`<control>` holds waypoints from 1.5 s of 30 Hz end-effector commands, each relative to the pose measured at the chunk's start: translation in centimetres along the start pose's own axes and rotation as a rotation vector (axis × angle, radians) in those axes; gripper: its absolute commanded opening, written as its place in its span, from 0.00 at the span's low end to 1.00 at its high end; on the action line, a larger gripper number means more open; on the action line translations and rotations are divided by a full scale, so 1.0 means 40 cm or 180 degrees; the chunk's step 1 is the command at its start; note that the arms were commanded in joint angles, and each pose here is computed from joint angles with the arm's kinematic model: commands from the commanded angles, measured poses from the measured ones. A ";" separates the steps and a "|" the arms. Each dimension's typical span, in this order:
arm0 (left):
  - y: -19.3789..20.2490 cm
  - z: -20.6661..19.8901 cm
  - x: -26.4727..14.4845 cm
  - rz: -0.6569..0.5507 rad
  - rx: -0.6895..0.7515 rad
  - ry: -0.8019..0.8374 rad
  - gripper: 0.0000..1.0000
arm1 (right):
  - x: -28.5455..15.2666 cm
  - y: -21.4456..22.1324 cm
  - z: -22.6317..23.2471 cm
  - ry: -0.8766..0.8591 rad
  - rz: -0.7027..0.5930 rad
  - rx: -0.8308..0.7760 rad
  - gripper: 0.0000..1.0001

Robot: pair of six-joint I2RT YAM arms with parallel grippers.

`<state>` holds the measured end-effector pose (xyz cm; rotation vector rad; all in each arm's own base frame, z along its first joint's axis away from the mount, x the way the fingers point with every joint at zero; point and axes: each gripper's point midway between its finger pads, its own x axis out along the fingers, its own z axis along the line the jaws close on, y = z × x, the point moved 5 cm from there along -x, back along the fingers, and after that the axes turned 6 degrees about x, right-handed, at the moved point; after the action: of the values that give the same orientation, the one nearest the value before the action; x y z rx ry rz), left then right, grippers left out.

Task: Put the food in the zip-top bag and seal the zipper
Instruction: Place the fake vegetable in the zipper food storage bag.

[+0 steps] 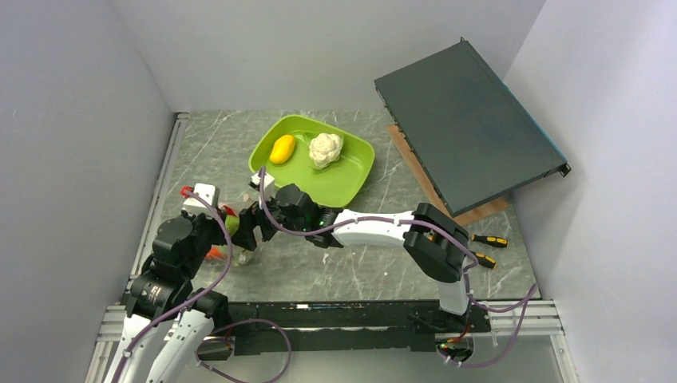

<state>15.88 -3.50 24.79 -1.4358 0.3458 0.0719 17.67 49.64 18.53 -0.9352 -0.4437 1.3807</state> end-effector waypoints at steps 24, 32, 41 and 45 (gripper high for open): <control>-0.048 -0.009 -0.007 -0.0291 -0.0071 0.0103 0.00 | 0.138 -0.080 0.002 0.0127 -0.0579 -0.0222 0.67; -0.039 0.018 -0.005 -0.0189 -0.0108 -0.0193 0.00 | 0.022 -0.100 0.061 0.0097 -0.0372 -0.0298 0.85; -0.039 0.011 -0.003 -0.0201 -0.0095 -0.0120 0.00 | -0.013 -0.045 0.041 0.0098 -0.0190 -0.0385 0.65; -0.040 0.008 -0.002 -0.0201 -0.0092 -0.0085 0.00 | 0.008 -0.018 0.049 -0.0025 -0.0136 -0.0340 0.45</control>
<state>15.92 -2.96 24.64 -1.4315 0.3198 0.1117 17.62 49.87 20.42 -1.0275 -0.5010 1.3037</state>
